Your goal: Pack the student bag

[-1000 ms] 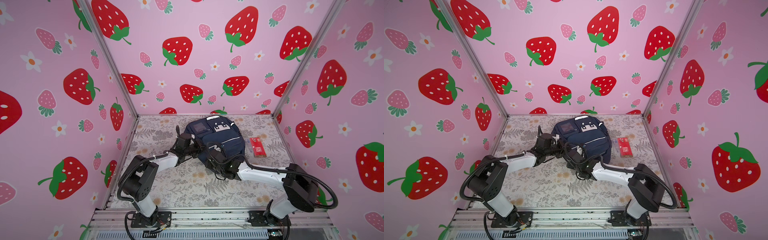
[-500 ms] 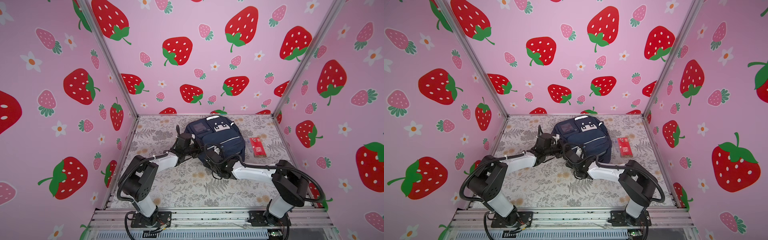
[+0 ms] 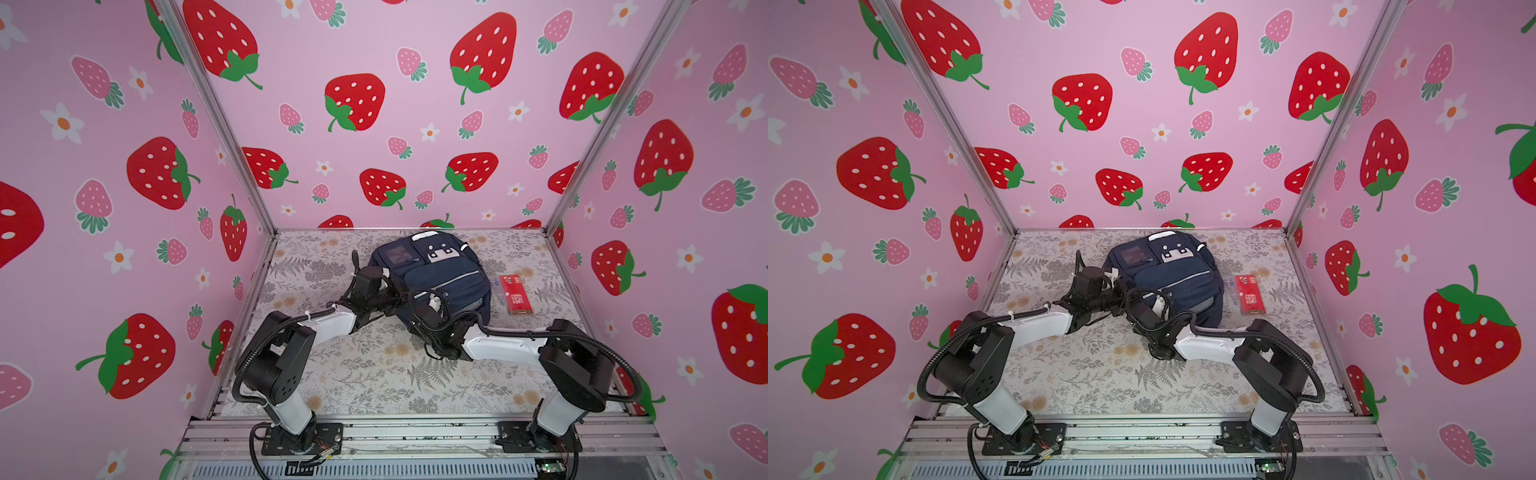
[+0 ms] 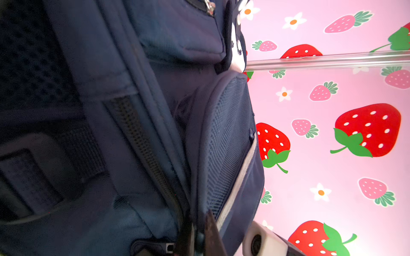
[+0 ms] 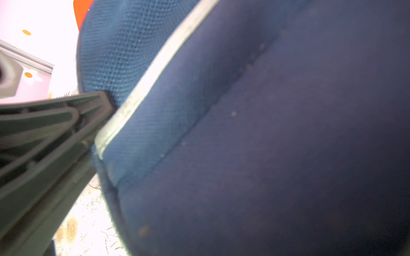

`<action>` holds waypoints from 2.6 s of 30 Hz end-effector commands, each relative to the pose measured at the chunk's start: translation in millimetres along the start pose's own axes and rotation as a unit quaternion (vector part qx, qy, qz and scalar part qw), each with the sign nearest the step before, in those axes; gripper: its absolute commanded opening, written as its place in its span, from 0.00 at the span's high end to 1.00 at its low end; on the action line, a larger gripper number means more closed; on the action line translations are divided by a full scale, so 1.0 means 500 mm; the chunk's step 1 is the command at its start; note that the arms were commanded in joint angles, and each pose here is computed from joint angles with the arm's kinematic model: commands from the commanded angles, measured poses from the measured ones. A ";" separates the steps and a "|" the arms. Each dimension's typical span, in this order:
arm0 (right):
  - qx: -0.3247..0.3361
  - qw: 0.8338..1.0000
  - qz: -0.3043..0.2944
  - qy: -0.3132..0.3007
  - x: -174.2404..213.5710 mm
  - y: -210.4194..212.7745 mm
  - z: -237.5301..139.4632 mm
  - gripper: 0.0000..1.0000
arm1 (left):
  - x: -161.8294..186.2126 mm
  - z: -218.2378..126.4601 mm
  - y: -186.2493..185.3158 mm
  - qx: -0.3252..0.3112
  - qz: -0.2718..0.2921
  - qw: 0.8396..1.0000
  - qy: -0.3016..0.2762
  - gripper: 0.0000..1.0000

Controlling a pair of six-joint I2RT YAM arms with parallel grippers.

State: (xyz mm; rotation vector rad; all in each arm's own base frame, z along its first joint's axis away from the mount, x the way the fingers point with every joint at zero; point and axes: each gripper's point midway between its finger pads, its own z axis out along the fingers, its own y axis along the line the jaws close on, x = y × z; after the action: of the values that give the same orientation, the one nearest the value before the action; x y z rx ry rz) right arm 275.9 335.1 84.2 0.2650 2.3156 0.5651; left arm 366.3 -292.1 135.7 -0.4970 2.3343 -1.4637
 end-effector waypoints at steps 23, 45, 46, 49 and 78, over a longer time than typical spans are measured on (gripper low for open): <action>-0.012 0.997 -0.024 0.073 0.037 -0.133 -0.158 1.00 | -0.056 -0.074 0.052 -0.143 0.080 0.984 -0.069 1.00; -0.186 0.944 -0.221 0.157 0.065 0.010 -0.147 1.00 | -0.128 -0.262 0.129 -0.263 0.042 0.959 -0.094 0.49; -0.203 0.940 -0.222 0.158 0.071 0.021 -0.153 1.00 | -0.110 -0.266 0.132 -0.261 0.036 0.960 -0.091 0.42; -0.233 0.933 -0.221 0.165 0.083 0.036 -0.165 1.00 | -0.046 -0.283 0.127 -0.240 0.025 0.967 -0.083 0.36; -0.163 0.943 -0.180 0.228 0.122 0.025 -0.200 1.00 | 0.112 -0.136 0.054 -0.104 -0.076 0.991 -0.034 0.37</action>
State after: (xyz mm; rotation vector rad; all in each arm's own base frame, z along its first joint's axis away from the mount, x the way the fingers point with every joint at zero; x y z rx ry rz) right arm 174.6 332.0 110.8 -0.4764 2.5247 0.8537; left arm 261.6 -236.5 95.1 -0.8304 2.5679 -1.1335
